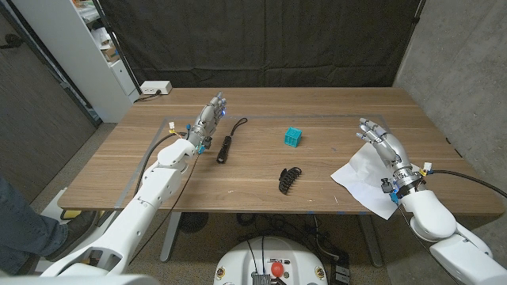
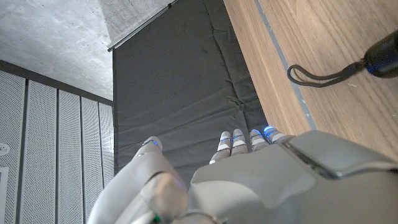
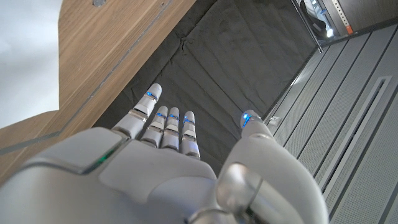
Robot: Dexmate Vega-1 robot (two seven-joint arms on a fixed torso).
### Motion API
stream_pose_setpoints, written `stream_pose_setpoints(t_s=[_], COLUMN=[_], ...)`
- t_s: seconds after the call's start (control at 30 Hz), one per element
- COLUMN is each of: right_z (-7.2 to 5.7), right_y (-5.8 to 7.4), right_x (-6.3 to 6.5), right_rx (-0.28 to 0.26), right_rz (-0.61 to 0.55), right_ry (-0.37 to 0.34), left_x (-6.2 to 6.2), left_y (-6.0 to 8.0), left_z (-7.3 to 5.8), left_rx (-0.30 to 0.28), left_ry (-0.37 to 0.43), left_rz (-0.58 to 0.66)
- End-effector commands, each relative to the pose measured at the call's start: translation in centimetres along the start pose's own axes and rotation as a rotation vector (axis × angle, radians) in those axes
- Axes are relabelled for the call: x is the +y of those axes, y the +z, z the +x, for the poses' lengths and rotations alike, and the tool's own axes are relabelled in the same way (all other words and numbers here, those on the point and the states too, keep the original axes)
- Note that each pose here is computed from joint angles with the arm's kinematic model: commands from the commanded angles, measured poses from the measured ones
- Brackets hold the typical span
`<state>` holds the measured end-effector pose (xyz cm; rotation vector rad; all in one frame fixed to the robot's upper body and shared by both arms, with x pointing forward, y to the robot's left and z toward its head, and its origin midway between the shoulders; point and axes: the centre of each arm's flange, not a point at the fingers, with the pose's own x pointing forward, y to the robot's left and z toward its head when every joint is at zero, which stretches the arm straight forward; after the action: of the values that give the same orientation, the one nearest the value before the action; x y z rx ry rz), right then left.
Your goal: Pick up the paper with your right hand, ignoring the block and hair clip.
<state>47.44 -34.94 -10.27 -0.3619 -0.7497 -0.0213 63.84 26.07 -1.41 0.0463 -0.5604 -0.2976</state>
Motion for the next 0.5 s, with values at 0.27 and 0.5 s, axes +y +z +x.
stream_pose_setpoints(t_s=[0.27, 0.5], right_z=[0.06, -0.01], right_y=[0.78, 1.27], right_x=[0.88, 1.08], right_rx=[-0.016, -0.021], right_rz=[-0.125, -0.215], right_ry=[0.012, 0.023], left_x=[0.91, 1.05], left_y=[-0.08, -0.10], left_z=[-0.74, -0.85], left_rx=[-0.003, 0.000], left_ry=[0.013, 0.016], left_rz=[-0.007, -0.009])
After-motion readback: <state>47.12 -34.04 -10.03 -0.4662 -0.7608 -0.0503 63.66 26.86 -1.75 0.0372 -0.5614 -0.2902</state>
